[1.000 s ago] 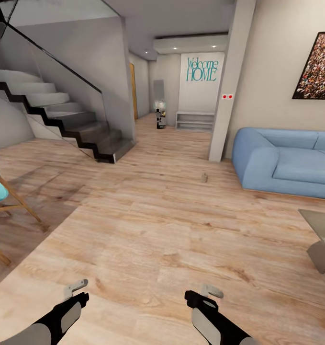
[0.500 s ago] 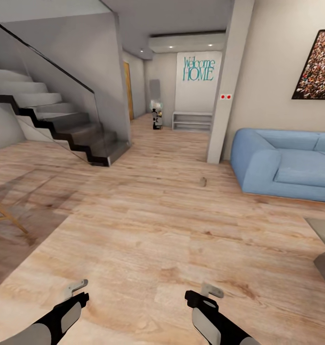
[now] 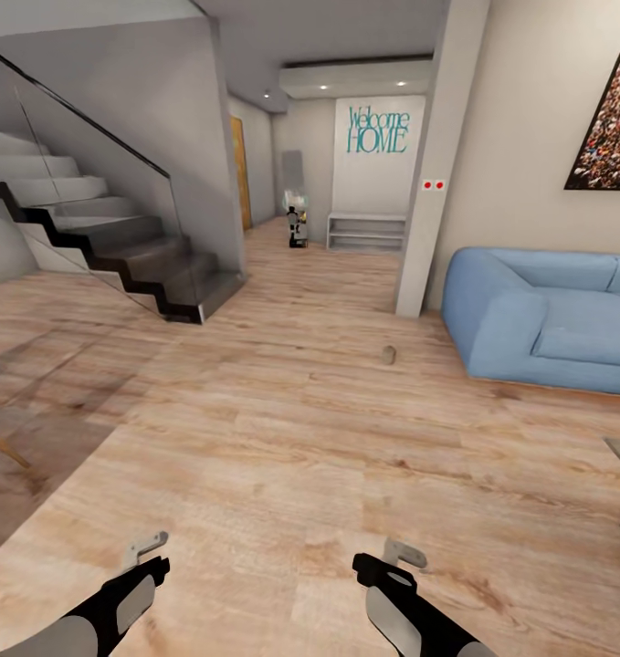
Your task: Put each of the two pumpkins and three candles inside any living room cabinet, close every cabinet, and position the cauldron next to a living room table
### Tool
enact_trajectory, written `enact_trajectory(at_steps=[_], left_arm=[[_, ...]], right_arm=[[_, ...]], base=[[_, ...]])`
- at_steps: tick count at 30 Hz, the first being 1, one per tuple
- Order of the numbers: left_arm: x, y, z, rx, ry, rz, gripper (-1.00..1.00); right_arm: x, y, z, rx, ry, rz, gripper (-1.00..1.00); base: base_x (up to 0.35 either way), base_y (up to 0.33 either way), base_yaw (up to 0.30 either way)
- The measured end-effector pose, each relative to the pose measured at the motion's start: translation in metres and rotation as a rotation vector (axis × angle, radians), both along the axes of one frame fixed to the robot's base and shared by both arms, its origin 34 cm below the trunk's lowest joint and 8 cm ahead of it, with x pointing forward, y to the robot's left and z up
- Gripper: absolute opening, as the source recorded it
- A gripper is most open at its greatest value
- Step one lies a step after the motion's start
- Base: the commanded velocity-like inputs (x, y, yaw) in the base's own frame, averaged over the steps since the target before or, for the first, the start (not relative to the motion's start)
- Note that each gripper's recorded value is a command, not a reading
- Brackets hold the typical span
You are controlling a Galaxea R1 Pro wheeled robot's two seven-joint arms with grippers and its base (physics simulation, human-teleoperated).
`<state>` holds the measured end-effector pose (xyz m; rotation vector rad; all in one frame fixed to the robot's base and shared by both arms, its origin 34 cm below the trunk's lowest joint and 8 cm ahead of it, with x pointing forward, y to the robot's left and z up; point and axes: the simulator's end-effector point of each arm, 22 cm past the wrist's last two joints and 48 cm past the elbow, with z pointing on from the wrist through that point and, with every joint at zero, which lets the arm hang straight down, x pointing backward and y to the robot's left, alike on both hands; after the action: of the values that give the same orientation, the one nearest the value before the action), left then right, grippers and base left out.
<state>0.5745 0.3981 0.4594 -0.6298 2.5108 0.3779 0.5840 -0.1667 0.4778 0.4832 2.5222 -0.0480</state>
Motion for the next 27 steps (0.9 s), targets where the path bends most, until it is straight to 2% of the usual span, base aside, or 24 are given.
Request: enact_trajectory(at_steps=[13,27], left_arm=[[0.0,-0.0003,-0.0001,0.0,0.0,0.0,1.0],[-0.0001,-0.0002,-0.0001,0.0,0.0,0.0,1.0]], right_arm=[[0.0011,-0.0005,0.0008,-0.001,-0.006,-0.003,1.0],[0.001,-0.0007,0.0007,0.0,-0.006,-0.005,1.0]], base=[[0.329,0.0,-0.017],[0.329,0.0,-0.255]])
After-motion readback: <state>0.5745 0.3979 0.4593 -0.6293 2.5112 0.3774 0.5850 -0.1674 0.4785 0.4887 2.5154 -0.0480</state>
